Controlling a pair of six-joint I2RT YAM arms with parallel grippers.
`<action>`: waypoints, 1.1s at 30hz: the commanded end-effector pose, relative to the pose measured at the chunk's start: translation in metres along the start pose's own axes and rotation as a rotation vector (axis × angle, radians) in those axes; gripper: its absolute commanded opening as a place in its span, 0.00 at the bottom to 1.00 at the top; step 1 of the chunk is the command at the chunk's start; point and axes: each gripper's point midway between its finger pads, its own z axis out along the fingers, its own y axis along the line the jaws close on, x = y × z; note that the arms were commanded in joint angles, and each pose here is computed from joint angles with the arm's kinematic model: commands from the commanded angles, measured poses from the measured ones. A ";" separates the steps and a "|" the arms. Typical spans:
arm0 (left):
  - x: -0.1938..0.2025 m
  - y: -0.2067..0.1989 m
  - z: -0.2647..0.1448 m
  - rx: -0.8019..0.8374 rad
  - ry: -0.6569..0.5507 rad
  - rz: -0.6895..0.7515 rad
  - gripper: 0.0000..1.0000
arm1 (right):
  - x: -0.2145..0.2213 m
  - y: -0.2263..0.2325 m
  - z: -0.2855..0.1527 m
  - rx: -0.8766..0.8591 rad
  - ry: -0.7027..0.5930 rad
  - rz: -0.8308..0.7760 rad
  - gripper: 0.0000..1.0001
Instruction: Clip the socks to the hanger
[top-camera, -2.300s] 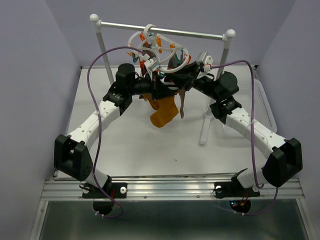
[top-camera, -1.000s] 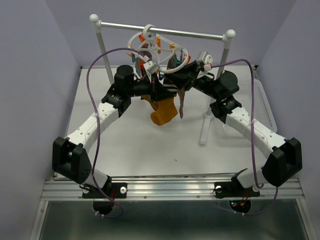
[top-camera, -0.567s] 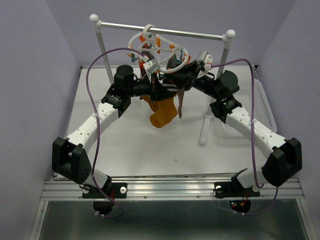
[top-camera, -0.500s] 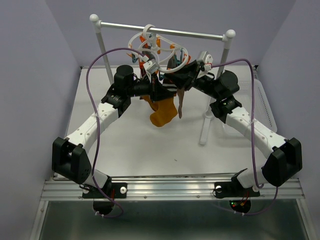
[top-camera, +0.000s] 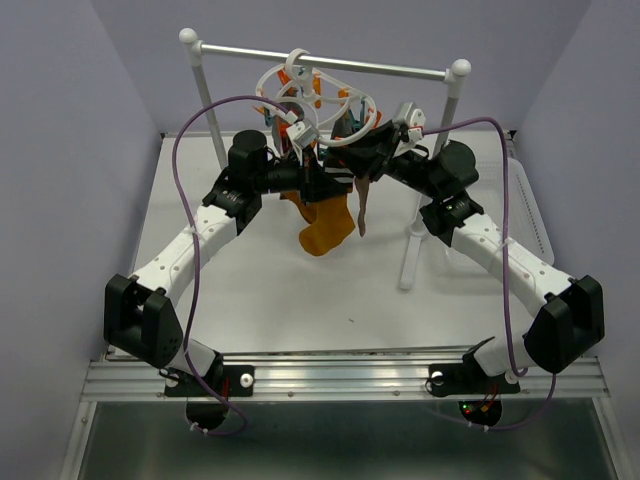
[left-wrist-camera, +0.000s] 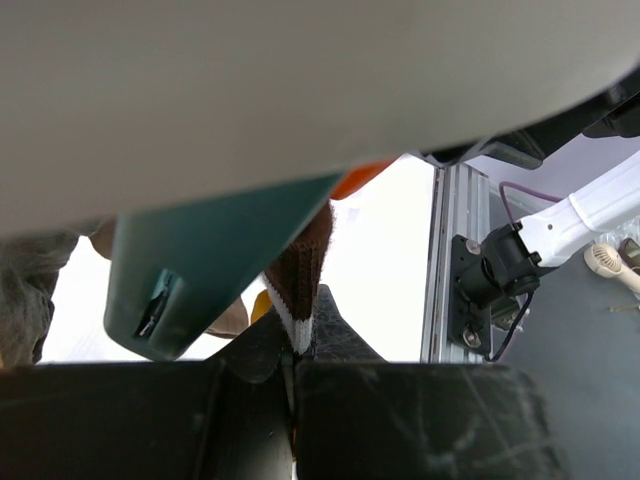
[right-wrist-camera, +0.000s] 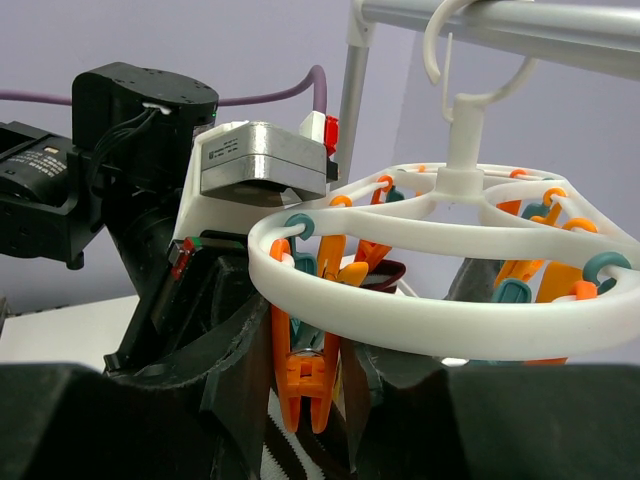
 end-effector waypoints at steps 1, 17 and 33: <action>-0.024 -0.018 -0.005 0.049 -0.050 0.094 0.00 | -0.026 0.006 0.005 -0.048 -0.053 -0.032 0.01; -0.029 -0.031 -0.007 0.100 -0.069 0.122 0.00 | -0.015 0.008 -0.002 -0.030 -0.037 0.004 0.01; -0.019 -0.036 -0.009 0.139 -0.041 0.149 0.00 | -0.014 0.014 0.001 -0.080 -0.042 -0.021 0.01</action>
